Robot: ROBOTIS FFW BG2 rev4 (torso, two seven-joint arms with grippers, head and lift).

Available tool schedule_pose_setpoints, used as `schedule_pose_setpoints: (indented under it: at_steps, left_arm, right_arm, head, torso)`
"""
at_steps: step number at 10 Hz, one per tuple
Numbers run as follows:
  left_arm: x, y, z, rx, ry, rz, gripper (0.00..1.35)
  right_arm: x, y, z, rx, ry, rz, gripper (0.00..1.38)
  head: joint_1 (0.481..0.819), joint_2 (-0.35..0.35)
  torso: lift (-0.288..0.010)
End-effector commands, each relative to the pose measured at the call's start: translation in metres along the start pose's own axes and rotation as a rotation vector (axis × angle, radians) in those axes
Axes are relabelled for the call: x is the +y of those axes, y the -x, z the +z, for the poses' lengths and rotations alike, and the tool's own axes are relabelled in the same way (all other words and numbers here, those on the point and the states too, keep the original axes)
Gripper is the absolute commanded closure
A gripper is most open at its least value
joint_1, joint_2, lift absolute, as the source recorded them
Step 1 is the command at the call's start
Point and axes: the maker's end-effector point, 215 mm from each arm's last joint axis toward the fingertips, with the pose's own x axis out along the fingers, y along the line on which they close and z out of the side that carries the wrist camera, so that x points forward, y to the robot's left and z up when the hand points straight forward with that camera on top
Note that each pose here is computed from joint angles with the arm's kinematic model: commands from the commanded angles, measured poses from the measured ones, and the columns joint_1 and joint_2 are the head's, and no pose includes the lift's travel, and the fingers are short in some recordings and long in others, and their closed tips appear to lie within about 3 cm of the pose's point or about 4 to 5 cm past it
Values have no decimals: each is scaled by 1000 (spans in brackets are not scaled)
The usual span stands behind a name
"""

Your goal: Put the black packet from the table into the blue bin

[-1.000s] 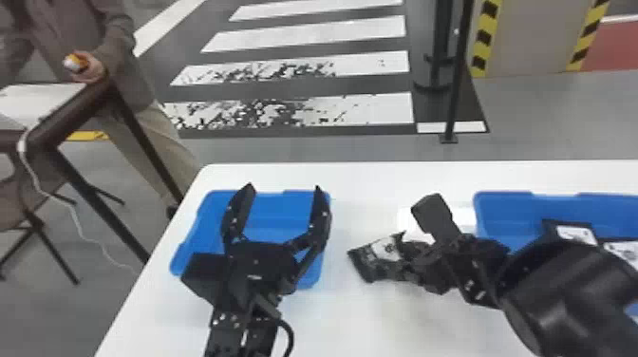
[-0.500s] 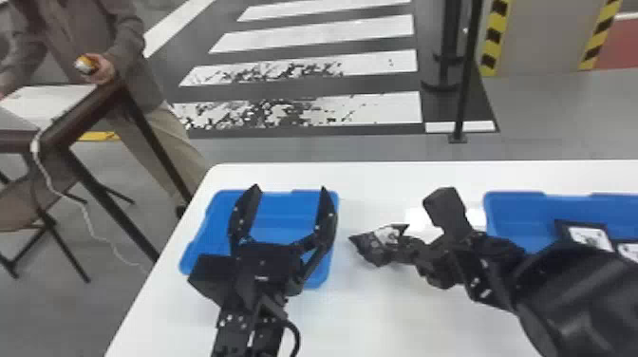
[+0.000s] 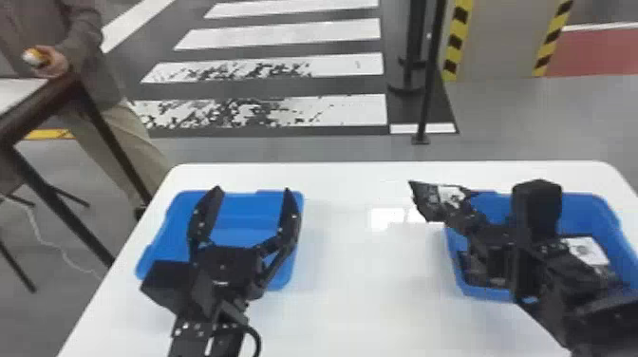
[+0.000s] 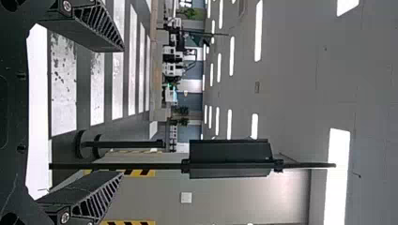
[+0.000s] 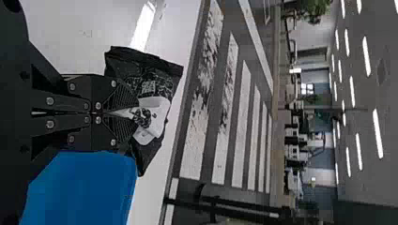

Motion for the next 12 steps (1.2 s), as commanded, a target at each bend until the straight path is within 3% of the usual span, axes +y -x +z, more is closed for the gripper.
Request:
schedule_pose_setpoints:
  at_steps: [1, 3, 4, 6, 7, 9, 12]
  left_arm:
    - [0, 0, 0, 0, 0, 0, 88]
    - [-1, 0, 0, 0, 0, -2, 88]
    - [-1, 0, 0, 0, 0, -2, 88]
    - [0, 1, 0, 0, 1, 0, 88]
    - [1, 1, 0, -1, -1, 2, 88]
    - [2, 1, 1, -3, 0, 4, 88]
    - [2, 0, 2, -6, 1, 5, 88]
  right_arm:
    - [-45, 26, -17, 45, -15, -109, 1170]
    - [-81, 45, -24, 74, -20, -201, 1156]
    - [-85, 48, -26, 77, -26, -220, 1059]
    - [-92, 52, -24, 49, -31, -236, 186]
    - [-91, 55, -5, -30, -10, -238, 13]
    - [-76, 75, 47, -246, 13, -212, 197]
    - [-46, 111, 74, -418, -14, -134, 229]
  head:
    - [695, 84]
    - [695, -10]
    - [695, -39]
    - [695, -61]
    - [695, -67]
    - [695, -61]
    - [695, -35]
  torso:
    - [-110]
    - [-110]
    - [-110]
    - [-110]
    - [-110]
    - [-110]
    - [-110]
